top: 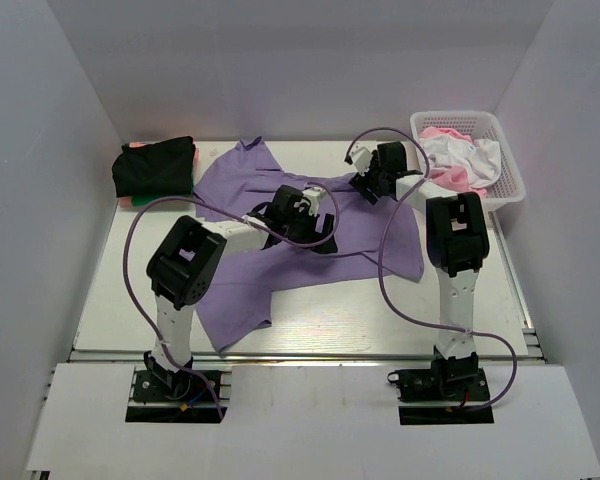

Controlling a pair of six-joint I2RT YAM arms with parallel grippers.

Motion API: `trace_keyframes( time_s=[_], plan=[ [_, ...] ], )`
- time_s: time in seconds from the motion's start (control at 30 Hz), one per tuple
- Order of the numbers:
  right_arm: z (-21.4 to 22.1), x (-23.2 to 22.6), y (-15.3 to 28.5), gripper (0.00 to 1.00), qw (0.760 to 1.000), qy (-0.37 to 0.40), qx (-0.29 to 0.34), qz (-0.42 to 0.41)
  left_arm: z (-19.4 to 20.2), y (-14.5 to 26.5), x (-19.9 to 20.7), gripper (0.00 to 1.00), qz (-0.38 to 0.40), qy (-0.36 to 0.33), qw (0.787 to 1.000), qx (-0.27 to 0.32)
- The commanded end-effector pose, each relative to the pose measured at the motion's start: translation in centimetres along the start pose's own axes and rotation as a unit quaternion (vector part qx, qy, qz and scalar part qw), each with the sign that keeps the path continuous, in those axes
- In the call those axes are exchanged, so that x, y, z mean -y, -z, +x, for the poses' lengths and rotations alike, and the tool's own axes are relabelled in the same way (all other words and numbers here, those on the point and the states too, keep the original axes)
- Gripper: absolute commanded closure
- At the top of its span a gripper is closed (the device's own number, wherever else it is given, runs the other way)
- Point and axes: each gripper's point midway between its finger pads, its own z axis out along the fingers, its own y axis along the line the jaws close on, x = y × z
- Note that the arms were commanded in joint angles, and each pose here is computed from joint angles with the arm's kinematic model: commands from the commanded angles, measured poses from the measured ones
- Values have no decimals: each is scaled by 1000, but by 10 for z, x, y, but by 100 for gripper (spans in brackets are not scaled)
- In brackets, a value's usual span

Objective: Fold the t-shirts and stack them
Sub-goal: Flatten out the tshirt

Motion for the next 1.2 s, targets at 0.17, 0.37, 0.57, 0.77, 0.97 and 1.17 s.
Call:
trace_keyframes(
  time_s=[0.17,0.37,0.57,0.77,0.97,1.17],
  plan=[
    [-2,5,-5,33,1000,-3,7,11,35,-9,6,0,5,0,998,-58],
    [2,56,-10,71,987,-47,-7,156,74,3,7,0,-1,-1,994,-109],
    [-17,85,2,100,971,-71,30,225,110,9,5,0,-1,7,988,-155],
    [-44,113,18,100,960,-74,64,263,131,7,10,0,11,9,982,-186],
    [-47,123,-2,100,958,-32,71,275,134,7,12,0,22,5,982,-188],
    [-63,135,-28,94,943,-5,134,306,135,8,20,1,45,4,980,-191]
  ],
)
